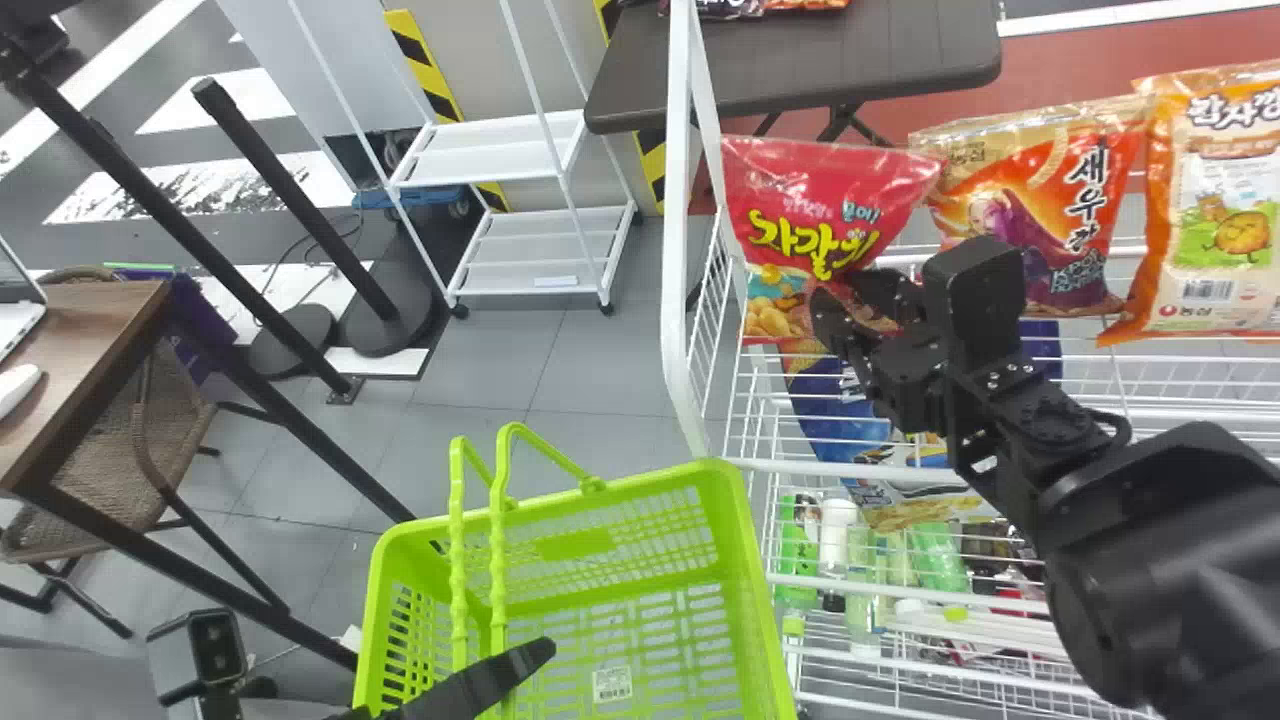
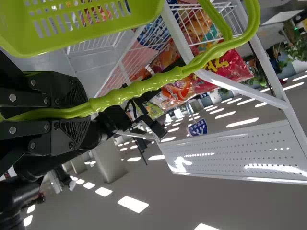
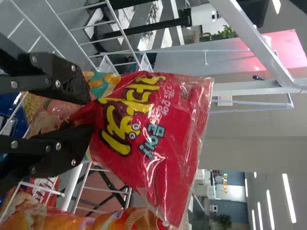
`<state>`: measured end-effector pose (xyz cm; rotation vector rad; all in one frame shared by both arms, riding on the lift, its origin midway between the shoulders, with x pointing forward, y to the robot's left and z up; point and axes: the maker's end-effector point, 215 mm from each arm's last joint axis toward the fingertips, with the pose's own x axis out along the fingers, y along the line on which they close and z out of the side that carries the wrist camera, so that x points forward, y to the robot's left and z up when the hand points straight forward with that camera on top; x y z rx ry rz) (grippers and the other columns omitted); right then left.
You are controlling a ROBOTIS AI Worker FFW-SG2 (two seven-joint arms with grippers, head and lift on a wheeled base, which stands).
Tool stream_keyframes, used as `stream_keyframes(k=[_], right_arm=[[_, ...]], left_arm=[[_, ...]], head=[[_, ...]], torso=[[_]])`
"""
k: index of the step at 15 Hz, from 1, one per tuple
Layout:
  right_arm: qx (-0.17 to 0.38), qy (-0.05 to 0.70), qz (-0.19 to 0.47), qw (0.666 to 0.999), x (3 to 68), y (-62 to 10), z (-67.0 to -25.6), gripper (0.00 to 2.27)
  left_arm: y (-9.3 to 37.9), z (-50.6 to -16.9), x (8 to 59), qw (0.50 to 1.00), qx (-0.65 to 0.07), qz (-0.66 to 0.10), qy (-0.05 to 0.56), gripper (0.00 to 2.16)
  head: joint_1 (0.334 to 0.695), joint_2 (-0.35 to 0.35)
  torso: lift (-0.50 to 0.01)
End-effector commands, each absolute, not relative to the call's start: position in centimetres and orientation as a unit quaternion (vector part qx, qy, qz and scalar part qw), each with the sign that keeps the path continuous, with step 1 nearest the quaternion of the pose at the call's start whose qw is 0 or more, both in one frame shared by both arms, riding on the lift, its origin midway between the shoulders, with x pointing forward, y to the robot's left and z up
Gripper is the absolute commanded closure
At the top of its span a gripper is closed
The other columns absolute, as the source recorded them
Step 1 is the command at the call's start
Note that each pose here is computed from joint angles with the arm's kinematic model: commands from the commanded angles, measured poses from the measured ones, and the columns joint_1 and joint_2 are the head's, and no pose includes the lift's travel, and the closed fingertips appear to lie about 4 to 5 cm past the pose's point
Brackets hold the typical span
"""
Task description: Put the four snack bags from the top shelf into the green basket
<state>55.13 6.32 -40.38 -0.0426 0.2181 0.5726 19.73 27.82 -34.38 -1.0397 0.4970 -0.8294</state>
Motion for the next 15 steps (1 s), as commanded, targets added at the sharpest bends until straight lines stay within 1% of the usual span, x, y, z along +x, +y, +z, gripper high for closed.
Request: stream_keyframes(k=[1,2,3,8,10,11,13,15], right_arm=[[-0.021,0.106,0.278,0.954,55.1,6.1,-40.3,2.26],[-0.020,0.108,0.274,0.955,54.9,5.7,-40.6,2.26],[-0.015,0.101,0.273,0.956,54.7,5.6,-39.7,2.26],[0.003,0.060,0.256,0.965,52.3,2.9,-34.1,2.26],[0.018,0.067,0.249,0.966,50.6,1.2,-33.0,2.26],[0.029,0.081,0.254,0.963,48.9,1.1,-33.1,2.26],[0.042,0.105,0.265,0.957,46.3,0.8,-33.0,2.26],[0.069,0.130,0.293,0.945,43.6,1.2,-33.1,2.26]], left_arm=[[27.7,-34.3,19.6,0.756,-0.480,-0.384,0.225,2.15],[27.7,-34.2,19.6,0.756,-0.480,-0.384,0.225,2.15],[27.8,-34.2,19.6,0.756,-0.480,-0.384,0.224,2.15],[27.9,-34.0,19.8,0.755,-0.483,-0.385,0.219,2.15],[28.0,-34.0,19.9,0.757,-0.482,-0.385,0.218,2.15],[28.1,-34.0,20.0,0.757,-0.483,-0.383,0.216,2.15],[28.2,-34.0,20.2,0.758,-0.483,-0.383,0.214,2.15],[28.2,-33.9,20.3,0.758,-0.482,-0.385,0.213,2.15]], head=[[0.695,0.350],[0.695,0.350],[0.695,0.350],[0.695,0.350],[0.695,0.350],[0.695,0.350],[0.695,0.350],[0.695,0.350]], torso=[[0.000],[0.000],[0.000],[0.000],[0.000],[0.000],[0.000],[0.000]])
